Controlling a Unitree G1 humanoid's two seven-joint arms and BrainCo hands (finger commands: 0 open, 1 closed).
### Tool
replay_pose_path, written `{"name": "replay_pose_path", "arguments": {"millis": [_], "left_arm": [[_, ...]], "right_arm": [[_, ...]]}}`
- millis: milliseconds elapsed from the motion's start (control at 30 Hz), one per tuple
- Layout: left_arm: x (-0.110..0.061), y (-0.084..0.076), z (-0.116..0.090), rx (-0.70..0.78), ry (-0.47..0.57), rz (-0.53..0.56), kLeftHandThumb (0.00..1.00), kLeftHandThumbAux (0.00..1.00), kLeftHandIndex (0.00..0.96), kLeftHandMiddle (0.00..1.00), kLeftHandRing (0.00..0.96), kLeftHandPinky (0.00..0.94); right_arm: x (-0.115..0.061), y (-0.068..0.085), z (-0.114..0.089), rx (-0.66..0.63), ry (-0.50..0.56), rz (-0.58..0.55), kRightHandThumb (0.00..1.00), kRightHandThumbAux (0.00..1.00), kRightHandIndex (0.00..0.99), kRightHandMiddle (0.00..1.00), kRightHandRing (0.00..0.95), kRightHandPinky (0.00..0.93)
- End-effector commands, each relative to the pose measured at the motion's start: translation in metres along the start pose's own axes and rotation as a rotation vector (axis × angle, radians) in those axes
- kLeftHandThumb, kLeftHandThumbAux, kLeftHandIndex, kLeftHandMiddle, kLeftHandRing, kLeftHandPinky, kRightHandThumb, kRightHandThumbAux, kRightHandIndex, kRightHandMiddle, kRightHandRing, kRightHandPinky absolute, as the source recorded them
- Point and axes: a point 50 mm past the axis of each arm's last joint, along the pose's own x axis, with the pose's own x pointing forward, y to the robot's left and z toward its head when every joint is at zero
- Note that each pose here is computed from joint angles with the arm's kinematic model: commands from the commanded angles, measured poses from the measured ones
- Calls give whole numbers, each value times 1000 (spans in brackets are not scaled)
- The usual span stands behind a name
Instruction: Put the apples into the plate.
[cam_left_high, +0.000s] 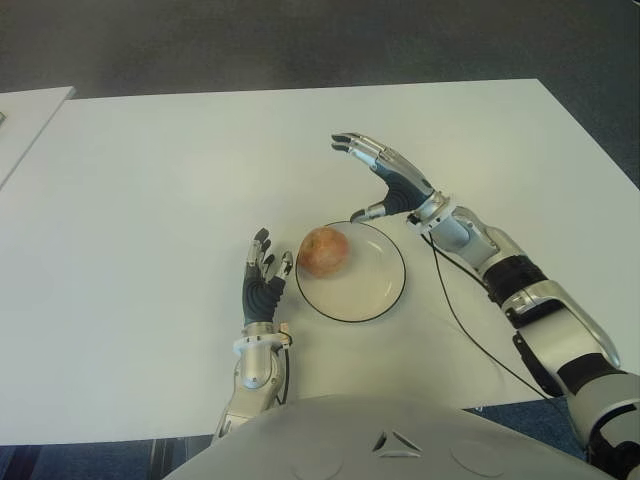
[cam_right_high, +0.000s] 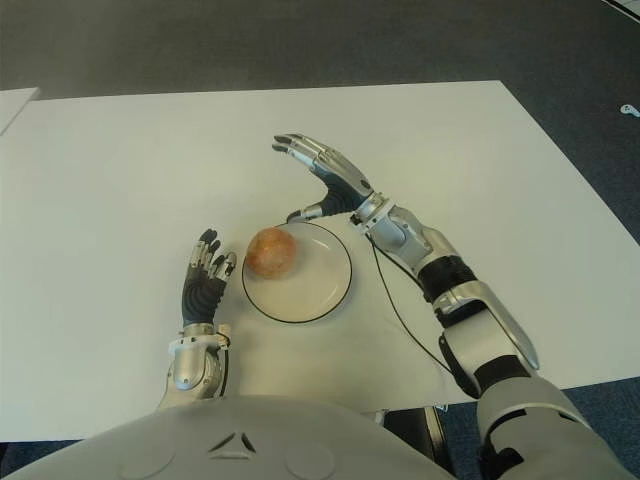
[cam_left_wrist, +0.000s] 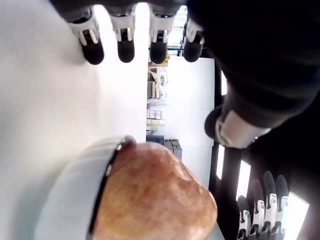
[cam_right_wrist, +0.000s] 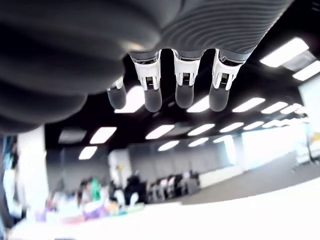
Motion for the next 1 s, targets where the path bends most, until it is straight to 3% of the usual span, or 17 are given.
{"name": "replay_pose_path", "arguments": {"millis": [33, 200, 433, 533, 700, 1000], "left_arm": [[-2, -10, 0, -15, 1, 81, 0, 597, 45, 1, 0, 0], [-3, -4, -1, 11, -12, 109, 0, 554, 35, 0, 0, 0], [-2, 4, -9, 30, -30, 137, 0, 515, 22, 0, 0, 0], [-2, 7, -13, 34, -34, 148, 0, 504, 18, 0, 0, 0], [-2, 14, -21, 42, -45, 164, 0, 502, 15, 0, 0, 0], [-4, 25, -28, 51, -53, 172, 0, 485, 31, 0, 0, 0]], "right_arm": [[-30, 17, -31, 414, 346, -183, 103, 281, 0, 0, 0, 0], [-41, 17, -35, 525, 412, -222, 93, 311, 0, 0, 0, 0], [-81, 15, -50, 712, 554, -284, 80, 352, 0, 0, 0, 0], [-91, 15, -56, 769, 601, -304, 77, 363, 0, 0, 0, 0], [-100, 20, -61, 882, 662, -357, 76, 373, 0, 0, 0, 0], [-111, 34, -54, 1041, 681, -485, 89, 376, 0, 0, 0, 0]]}}
